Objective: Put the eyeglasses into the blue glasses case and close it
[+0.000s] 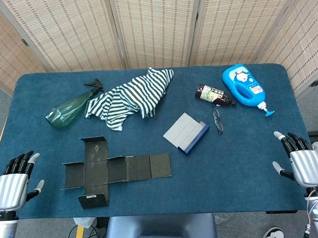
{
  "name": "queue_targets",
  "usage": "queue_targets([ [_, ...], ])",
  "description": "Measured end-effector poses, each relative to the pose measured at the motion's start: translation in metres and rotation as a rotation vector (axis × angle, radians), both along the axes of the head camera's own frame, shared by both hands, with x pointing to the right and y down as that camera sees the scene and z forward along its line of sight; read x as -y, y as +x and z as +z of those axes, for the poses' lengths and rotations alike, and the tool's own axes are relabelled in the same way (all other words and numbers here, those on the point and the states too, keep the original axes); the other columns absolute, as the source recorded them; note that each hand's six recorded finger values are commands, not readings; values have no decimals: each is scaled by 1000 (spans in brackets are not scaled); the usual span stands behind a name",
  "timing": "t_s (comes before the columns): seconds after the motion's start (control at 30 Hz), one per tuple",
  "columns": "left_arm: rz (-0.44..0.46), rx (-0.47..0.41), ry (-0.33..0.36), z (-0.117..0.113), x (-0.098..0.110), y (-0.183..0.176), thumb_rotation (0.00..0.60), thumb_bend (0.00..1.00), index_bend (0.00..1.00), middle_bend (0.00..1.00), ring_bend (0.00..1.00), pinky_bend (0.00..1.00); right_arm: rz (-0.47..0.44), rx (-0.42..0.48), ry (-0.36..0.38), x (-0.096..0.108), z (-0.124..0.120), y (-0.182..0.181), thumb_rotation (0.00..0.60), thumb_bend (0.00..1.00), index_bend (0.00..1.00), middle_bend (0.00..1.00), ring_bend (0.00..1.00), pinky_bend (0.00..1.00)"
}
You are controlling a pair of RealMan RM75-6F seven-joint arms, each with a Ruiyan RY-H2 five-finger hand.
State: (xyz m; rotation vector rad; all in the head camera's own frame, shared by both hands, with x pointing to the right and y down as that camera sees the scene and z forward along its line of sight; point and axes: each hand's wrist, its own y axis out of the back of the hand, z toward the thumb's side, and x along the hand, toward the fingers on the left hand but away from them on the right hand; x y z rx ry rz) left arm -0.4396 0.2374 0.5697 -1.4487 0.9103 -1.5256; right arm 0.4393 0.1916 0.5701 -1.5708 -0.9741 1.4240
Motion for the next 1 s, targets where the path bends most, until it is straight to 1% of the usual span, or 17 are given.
queue_targets([
  [0.43,-1,-6,3,-1,-1,2,600,319,167,140,149,188,4,1,4,-3,-2,1,600,271,102,242,180,192],
  [0.6,-1,-14,8,-4,-1,1,600,320,167,140,149,188,32,-4,13,-11,-7,5,600,271,102,265,197,211],
  [0.67,-3,-17,8,-5,-2,-1,600,320,167,140,148,189,44,-8,16,-15,-9,7,600,271,102,285,220,225],
  [0.73,-2,-22,9,-6,-2,-1,600,319,167,140,148,188,46,-11,19,-15,-10,6,600,272,109,323,253,238],
  [0.77,0,-25,12,-7,-2,-1,600,319,167,140,149,188,45,-15,22,-15,-10,5,600,272,123,361,279,240],
  [0.83,2,-31,17,-8,-2,-1,600,319,167,140,149,188,38,-22,28,-14,-10,3,600,271,154,471,363,272],
  [0.9,2,-38,23,-9,-3,-1,600,320,167,140,149,189,22,-31,30,-10,-8,-3,600,271,161,542,455,358],
  [0.97,-1,-40,28,-11,-4,-2,600,319,167,140,149,188,2,-32,20,-6,-4,-10,600,271,164,620,574,491],
  [1.0,-2,-40,30,-12,-4,-3,600,319,167,140,149,188,-8,-32,13,-4,-2,-14,600,273,166,657,628,538],
])
